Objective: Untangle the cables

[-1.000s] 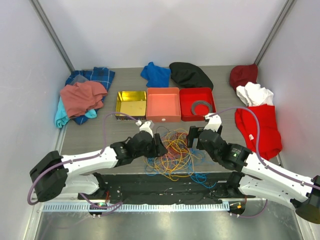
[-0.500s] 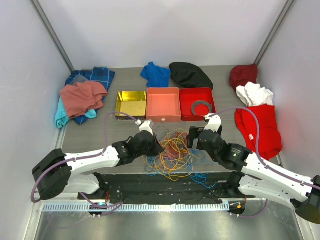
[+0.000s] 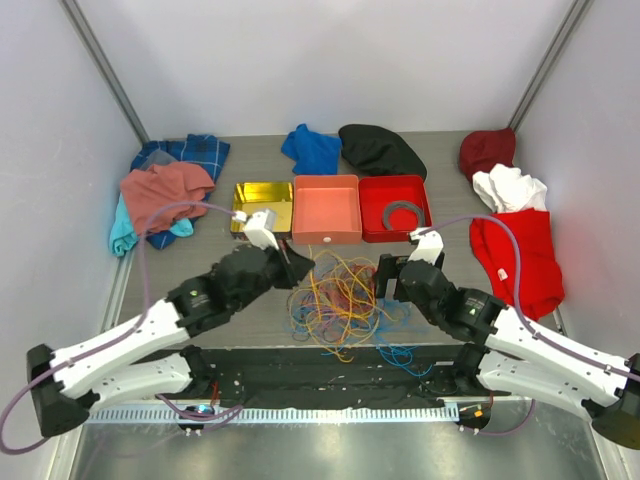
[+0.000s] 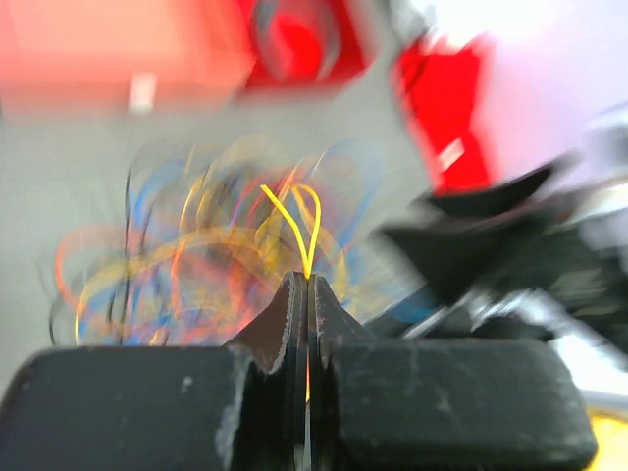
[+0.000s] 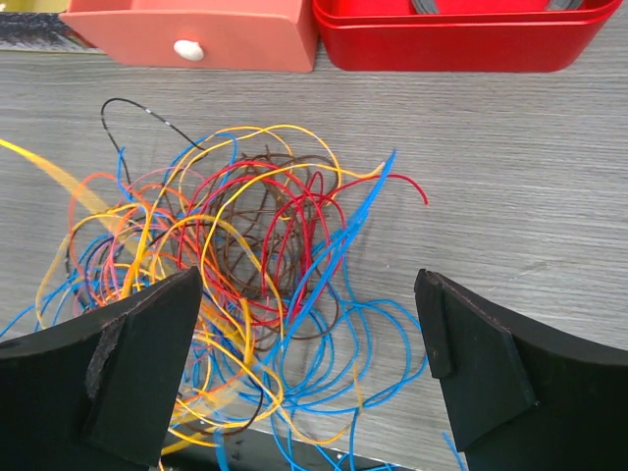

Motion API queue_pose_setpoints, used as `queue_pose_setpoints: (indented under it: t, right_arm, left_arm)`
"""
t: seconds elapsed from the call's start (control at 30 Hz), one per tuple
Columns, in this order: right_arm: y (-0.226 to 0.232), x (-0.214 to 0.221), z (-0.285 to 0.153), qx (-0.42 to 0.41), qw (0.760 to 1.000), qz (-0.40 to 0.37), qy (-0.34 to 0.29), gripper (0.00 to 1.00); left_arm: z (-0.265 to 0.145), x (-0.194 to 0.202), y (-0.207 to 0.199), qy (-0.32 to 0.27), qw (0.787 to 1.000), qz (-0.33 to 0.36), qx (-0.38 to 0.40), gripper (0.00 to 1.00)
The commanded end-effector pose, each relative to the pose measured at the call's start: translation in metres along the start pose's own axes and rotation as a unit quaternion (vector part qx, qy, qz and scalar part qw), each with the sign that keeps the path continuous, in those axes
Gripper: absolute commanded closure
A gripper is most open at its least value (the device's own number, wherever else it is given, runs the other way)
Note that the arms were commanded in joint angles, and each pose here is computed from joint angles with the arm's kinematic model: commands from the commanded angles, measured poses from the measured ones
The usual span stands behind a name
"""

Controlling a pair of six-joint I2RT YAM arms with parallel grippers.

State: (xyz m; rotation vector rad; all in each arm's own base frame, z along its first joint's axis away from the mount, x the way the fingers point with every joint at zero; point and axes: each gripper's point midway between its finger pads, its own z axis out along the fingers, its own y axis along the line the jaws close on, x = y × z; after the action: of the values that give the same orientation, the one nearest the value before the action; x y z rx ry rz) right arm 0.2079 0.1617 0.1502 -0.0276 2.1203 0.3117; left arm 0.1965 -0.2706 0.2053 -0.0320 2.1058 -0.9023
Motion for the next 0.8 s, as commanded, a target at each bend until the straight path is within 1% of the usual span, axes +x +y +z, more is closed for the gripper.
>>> queue_pose_setpoints:
  t: [0.0, 0.03, 0.07, 0.17, 0.3, 0.37, 0.47, 0.5, 0.57, 0.6, 0.67, 0.7, 0.73, 0.77]
  right_arm:
    - [0.022, -0.019, -0.008, -0.05, 0.998, 0.025, -0.02, 0.0]
    - [0.026, -0.024, -0.009, -0.061, 0.997, 0.031, -0.025, 0.01]
    - [0.032, -0.03, -0.013, -0.072, 0.996, 0.034, -0.03, 0.0]
    - [0.053, -0.052, -0.026, -0.127, 0.989, 0.049, -0.051, 0.0]
    - [0.079, -0.082, -0.047, -0.194, 0.976, 0.063, -0.079, 0.01]
    - [0.089, -0.098, -0.055, -0.213, 0.97, 0.07, -0.094, 0.01]
    - [0.1, -0.103, -0.056, -0.228, 0.968, 0.062, -0.089, 0.01]
    - [0.104, -0.105, -0.057, -0.236, 0.966, 0.06, -0.09, 0.01]
    - [0.116, -0.097, -0.054, -0.258, 0.962, 0.05, -0.073, 0.02]
    - [0.124, -0.098, -0.054, -0.272, 0.958, 0.049, -0.076, 0.04]
    - [0.141, -0.085, -0.05, -0.298, 0.952, 0.034, -0.054, 0.05]
    - [0.156, -0.078, -0.055, -0.318, 0.947, 0.022, -0.047, 0.05]
    - [0.163, -0.071, -0.055, -0.322, 0.946, 0.006, -0.042, 0.05]
    - [0.169, -0.067, -0.049, -0.308, 0.95, -0.01, -0.041, 0.05]
  left_arm:
    - [-0.05, -0.073, -0.02, -0.089, 0.994, 0.055, -0.004, 1.0]
    - [-0.06, -0.088, -0.028, -0.106, 0.993, 0.055, -0.001, 1.0]
    - [-0.066, -0.092, -0.027, -0.106, 0.992, 0.069, -0.008, 1.0]
    - [-0.082, -0.111, -0.035, -0.123, 0.989, 0.079, -0.007, 1.0]
    - [-0.095, -0.131, -0.043, -0.144, 0.985, 0.092, -0.01, 1.0]
    - [-0.1, -0.141, -0.047, -0.153, 0.984, 0.095, -0.011, 1.0]
    - [-0.107, -0.151, -0.049, -0.162, 0.981, 0.108, -0.021, 1.0]
    - [-0.115, -0.164, -0.055, -0.178, 0.977, 0.113, -0.021, 1.0]
    - [-0.124, -0.179, -0.061, -0.195, 0.973, 0.12, -0.022, 1.0]
    - [-0.135, -0.194, -0.069, -0.214, 0.97, 0.115, -0.019, 1.0]
    - [-0.135, -0.201, -0.073, -0.214, 0.968, 0.131, -0.027, 1.0]
    - [-0.138, -0.206, -0.077, -0.219, 0.966, 0.133, -0.026, 1.0]
    - [-0.144, -0.214, -0.083, -0.227, 0.965, 0.132, -0.022, 1.0]
    - [-0.145, -0.219, -0.086, -0.231, 0.964, 0.132, -0.02, 1.0]
